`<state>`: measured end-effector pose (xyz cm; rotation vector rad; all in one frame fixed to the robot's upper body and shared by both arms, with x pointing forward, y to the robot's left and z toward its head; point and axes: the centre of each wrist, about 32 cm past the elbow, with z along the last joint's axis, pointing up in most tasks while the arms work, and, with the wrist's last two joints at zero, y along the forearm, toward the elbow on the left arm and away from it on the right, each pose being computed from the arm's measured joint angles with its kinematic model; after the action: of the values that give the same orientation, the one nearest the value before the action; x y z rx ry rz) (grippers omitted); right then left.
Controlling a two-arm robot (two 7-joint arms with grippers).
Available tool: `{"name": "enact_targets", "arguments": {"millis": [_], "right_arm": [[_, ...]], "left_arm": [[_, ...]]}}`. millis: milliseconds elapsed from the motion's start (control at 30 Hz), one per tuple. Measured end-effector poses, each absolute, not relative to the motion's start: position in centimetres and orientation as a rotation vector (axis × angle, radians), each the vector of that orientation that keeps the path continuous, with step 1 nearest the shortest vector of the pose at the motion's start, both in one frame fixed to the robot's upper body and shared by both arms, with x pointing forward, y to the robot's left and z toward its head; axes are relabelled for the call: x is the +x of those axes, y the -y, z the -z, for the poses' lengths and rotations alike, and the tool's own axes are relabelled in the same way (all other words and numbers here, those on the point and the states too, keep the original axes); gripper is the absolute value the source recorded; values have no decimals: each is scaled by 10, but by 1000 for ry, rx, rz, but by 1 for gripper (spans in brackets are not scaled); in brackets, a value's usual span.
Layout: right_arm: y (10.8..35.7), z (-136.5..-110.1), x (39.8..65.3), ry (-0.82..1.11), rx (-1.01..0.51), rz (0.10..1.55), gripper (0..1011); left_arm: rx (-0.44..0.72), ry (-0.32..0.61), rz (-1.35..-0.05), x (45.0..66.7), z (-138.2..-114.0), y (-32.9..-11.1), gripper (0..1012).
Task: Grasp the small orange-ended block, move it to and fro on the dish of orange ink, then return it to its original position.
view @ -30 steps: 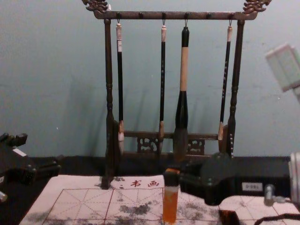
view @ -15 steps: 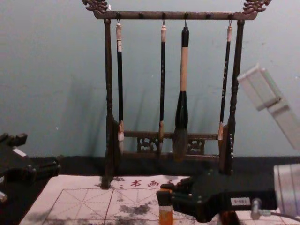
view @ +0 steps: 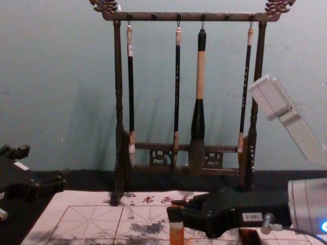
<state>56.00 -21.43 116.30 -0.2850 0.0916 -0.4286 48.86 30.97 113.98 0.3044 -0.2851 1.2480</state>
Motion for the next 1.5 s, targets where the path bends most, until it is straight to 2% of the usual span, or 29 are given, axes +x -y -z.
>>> {"name": "enact_targets", "arguments": {"millis": [1500], "right_arm": [[216,-1160,556,-89,-302,436,129]], "left_arm": [[304,285,-1248,489,-1140,-310,1001]]}}
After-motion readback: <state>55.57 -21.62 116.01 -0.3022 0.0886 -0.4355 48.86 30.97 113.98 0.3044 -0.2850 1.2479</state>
